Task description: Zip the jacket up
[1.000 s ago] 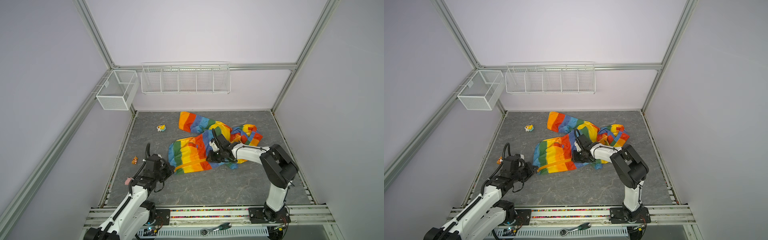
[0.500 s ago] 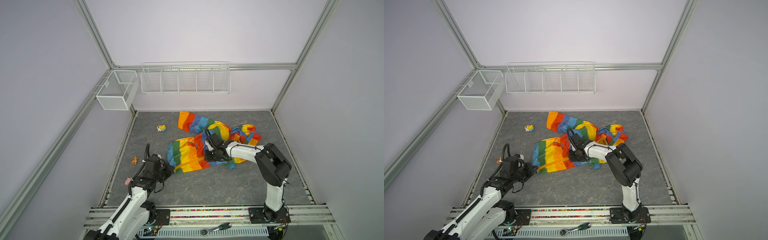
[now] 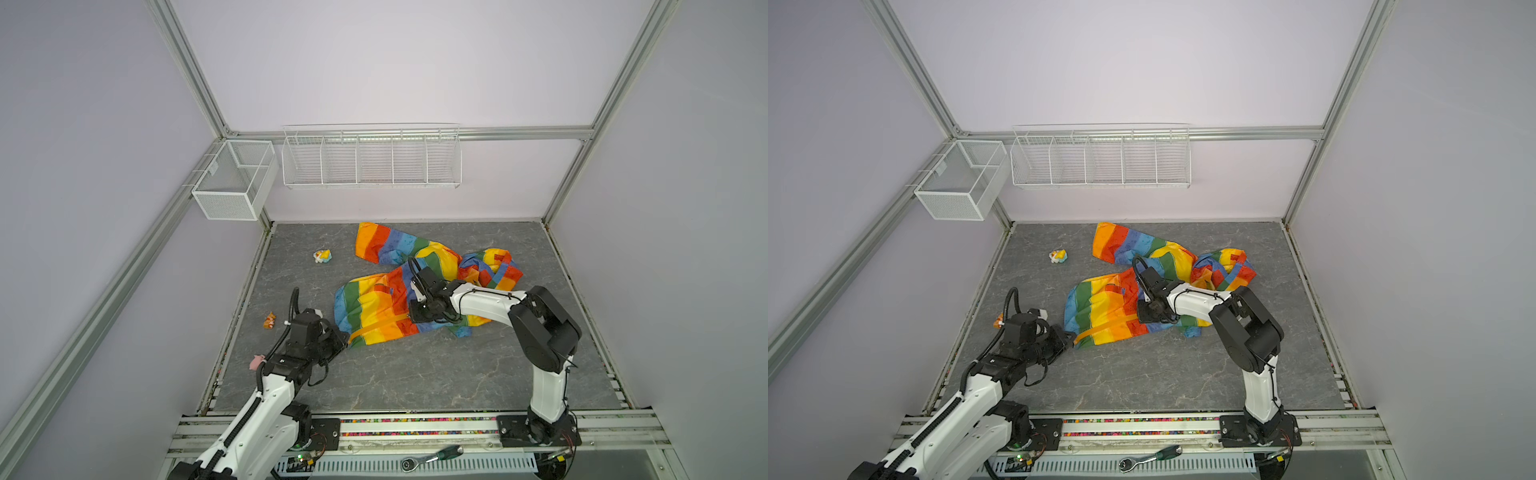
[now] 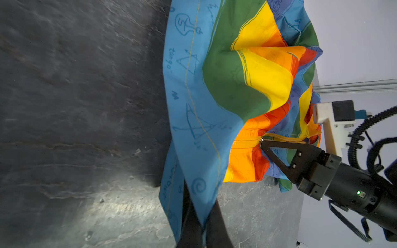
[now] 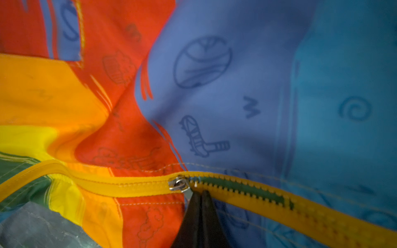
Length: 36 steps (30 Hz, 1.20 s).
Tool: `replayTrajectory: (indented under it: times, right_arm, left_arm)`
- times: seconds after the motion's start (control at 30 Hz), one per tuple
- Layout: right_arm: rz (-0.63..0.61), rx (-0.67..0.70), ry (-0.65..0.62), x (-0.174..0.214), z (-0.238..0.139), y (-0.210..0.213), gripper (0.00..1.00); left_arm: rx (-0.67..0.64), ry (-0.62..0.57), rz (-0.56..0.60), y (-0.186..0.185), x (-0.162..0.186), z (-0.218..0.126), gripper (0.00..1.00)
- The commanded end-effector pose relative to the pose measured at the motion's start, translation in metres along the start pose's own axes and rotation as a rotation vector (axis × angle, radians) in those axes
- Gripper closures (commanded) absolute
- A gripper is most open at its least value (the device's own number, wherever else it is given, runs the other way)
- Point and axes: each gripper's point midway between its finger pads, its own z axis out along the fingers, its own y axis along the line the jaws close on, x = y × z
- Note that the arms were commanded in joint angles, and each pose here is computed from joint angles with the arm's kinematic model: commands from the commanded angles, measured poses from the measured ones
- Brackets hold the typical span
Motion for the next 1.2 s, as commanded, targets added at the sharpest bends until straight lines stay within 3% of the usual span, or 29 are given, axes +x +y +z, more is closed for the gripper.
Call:
replayTrajectory:
  times: [0.0, 0.43, 0.7, 0.87, 1.17]
  right_arm:
    - [0.027, 0.1, 0.09, 0.029, 0.004, -0.028, 0.93]
    - [0.013, -0.022, 0.02, 0.003, -0.026, 0.002, 0.93]
    - [-0.127, 0.038, 0.075, 0.008, -0.024, -0.003, 0.64]
    - [-0.218, 0.065, 0.096, 0.008, -0.021, 0.001, 0.59]
    - [-0.349, 0.086, 0.12, 0.007, -0.011, 0.013, 0.59]
  left_arm:
    - [-0.003, 0.002, -0.008, 0.004, 0.003, 0.0, 1.0]
    - [0.005, 0.002, -0.008, 0.003, 0.003, 0.0, 1.0]
    - [0.014, 0.002, -0.004, 0.0, 0.003, -0.002, 1.0]
    - [0.017, 0.001, -0.003, 0.0, 0.003, -0.003, 1.0]
    - [0.014, 0.009, -0.003, 0.001, 0.005, -0.002, 1.0]
